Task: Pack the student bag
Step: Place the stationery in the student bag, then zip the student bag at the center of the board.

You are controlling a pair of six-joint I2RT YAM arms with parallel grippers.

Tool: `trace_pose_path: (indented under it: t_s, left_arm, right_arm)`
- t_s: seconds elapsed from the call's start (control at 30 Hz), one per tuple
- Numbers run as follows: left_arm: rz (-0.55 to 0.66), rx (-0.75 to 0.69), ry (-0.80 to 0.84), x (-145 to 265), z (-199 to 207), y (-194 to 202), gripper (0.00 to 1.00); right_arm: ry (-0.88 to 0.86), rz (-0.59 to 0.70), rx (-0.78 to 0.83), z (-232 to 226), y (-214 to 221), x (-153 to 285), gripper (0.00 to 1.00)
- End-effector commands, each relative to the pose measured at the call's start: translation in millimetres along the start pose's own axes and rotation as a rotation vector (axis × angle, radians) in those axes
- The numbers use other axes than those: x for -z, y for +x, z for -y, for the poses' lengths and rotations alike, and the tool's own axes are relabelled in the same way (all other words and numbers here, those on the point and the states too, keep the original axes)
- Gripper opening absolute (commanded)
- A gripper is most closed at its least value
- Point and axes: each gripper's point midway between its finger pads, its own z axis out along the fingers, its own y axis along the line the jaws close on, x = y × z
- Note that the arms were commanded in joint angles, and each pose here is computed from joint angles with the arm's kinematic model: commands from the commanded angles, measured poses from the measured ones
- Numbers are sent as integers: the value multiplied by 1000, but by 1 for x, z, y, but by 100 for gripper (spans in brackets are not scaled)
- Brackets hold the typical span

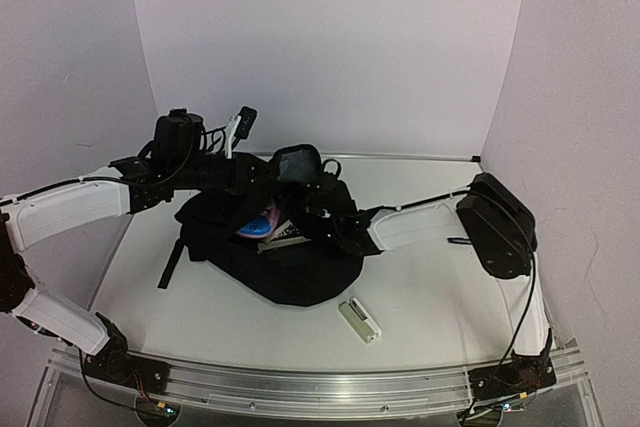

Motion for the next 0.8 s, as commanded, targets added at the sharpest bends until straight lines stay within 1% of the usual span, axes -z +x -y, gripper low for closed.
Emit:
trace_pose_path:
  t_s: [0.0,0.1,0.13,0.17,0.2,0.3,0.4,0.47,0.53,0.57,0.63,0.7,0.73,0.77]
  left_arm:
    - [45,-6,-17,11,4,-10,0]
    - [-6,-27,59,8,15,3,0]
    - [-37,-34,102,7,20,10,0]
    - [-71,-34,149,5,27,18,2]
    - [-107,-31,201,4,34,25,6]
    - [-232,2,298,1,47,47,25]
    - [-362,55,343,1,57,73,45]
    - [-397,94,375,5,64,81,58]
    - [-403,130,375,11,66,85,68]
    - [-388,142,344,13,63,84,72]
    - [-344,182,185,15,40,81,83]
    - [-311,266,-25,22,2,79,88]
    - [-297,308,-97,27,-15,78,90]
    - [-281,378,-195,36,-38,79,92]
  right_arm:
    - [-59,117,70,-42,-47,71,79]
    - [37,172,123,-20,-64,111,86]
    - [85,197,142,-5,-69,121,88]
    - [122,218,159,2,-76,133,90]
    - [159,236,174,11,-84,141,91]
    - [229,261,212,33,-109,156,93]
    - [244,259,272,37,-137,161,96]
    - [249,225,321,37,-151,157,98]
    - [241,179,401,27,-156,148,98]
    - [231,138,448,22,-152,142,98]
    - [220,57,514,18,-142,127,98]
    - [188,-59,562,18,-123,108,98]
    - [175,-116,577,20,-112,98,98]
    - [164,-155,580,24,-105,90,97]
